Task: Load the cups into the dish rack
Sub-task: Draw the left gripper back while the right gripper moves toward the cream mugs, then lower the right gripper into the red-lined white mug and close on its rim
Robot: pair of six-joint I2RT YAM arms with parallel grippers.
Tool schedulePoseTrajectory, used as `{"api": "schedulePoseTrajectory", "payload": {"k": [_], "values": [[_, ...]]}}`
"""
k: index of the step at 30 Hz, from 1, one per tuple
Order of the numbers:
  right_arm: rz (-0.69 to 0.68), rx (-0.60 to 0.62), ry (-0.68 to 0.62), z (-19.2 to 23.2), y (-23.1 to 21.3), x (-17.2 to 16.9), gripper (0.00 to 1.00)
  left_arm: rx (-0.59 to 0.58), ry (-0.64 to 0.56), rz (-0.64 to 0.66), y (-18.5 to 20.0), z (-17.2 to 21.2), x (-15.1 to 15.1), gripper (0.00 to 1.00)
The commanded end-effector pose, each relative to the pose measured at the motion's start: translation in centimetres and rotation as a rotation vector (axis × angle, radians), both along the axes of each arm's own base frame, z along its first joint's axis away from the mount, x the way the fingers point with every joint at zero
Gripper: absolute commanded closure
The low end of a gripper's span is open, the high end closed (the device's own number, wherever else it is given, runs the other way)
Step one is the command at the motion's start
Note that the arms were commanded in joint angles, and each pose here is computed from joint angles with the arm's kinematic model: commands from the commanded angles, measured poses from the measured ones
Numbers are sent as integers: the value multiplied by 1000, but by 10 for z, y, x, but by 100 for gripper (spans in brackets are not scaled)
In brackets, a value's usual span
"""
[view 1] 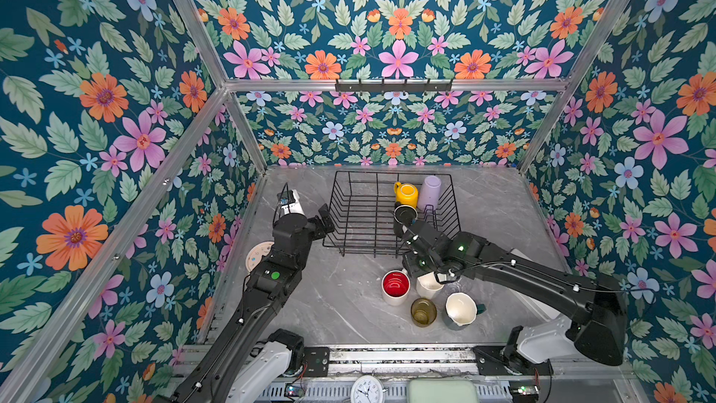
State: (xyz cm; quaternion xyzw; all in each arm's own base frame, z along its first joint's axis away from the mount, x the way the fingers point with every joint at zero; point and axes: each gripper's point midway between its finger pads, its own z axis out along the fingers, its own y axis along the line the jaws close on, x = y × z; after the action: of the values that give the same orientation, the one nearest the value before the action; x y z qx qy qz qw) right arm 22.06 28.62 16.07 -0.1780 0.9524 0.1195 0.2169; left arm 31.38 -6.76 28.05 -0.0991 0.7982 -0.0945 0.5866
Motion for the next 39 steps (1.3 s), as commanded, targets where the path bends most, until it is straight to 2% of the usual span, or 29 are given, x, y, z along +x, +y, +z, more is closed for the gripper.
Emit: {"api": "schedulePoseTrajectory", "payload": {"k": [1,5,14,26,39], "values": [[-19,-74,34,-13,-1,-3,60,44,0,11,7,1,-4,0],[-38,-68,85,-24,5,-9,64,43,-30,45,19,7,-10,0],[-119,-99,139,-43,6,-17,64,51,-46,45,23,14,-17,0],[-222,-152,99,-48,-4,-15,66,56,-54,53,28,12,-27,0],[-258,-208,118,-70,-3,-12,66,54,-61,41,28,14,-32,0]]}}
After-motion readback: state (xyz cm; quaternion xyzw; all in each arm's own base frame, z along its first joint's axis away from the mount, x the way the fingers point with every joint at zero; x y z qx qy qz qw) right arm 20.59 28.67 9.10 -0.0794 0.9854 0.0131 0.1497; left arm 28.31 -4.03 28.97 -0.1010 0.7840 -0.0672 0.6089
